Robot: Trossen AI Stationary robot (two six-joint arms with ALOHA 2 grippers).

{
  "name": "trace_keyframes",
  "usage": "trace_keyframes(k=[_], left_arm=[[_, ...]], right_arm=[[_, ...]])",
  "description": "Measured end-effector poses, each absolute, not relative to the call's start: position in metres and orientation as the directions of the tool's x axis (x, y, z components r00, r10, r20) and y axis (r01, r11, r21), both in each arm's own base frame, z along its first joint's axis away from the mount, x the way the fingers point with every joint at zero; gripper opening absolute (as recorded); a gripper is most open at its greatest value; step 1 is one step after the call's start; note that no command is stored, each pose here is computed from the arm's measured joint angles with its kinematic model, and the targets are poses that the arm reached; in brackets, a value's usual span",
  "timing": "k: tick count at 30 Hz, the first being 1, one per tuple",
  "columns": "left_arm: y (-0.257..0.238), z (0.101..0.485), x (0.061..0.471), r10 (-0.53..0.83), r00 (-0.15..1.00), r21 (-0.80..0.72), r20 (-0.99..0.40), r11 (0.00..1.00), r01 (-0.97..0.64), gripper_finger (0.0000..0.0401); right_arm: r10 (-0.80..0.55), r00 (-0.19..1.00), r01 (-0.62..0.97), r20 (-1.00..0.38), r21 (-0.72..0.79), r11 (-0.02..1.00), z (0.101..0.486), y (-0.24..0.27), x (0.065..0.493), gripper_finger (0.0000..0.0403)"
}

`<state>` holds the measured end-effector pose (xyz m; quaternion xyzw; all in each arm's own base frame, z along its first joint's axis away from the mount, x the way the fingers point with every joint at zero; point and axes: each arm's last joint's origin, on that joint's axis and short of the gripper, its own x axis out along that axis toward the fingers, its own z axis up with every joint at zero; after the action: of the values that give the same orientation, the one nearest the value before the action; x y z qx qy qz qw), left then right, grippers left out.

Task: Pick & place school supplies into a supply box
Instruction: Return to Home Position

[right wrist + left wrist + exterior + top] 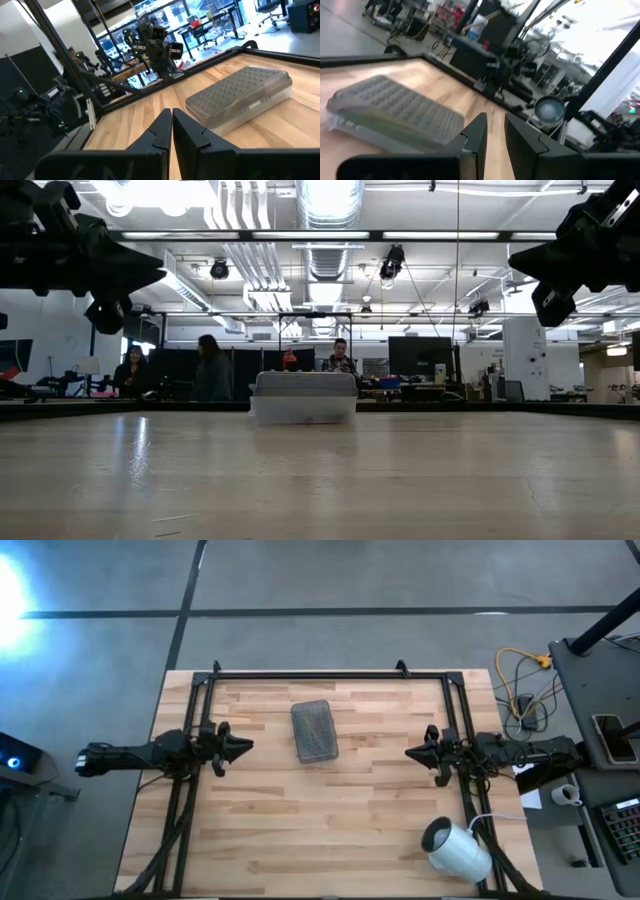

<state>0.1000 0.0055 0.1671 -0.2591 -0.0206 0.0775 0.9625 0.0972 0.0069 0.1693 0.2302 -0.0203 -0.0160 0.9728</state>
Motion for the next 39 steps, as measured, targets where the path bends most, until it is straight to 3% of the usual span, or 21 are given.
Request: trace_keyframes(k=[39], left_arm=[[0.006, 0.133, 0.118, 0.161, 0.915, -0.417, -0.369, 0.851, -0.318, 0.0051]], right_arm=[[-0.04, 0.999, 0.021, 0.033, 0.449, 0.893, 0.169, 0.007, 0.097, 0.0009]])
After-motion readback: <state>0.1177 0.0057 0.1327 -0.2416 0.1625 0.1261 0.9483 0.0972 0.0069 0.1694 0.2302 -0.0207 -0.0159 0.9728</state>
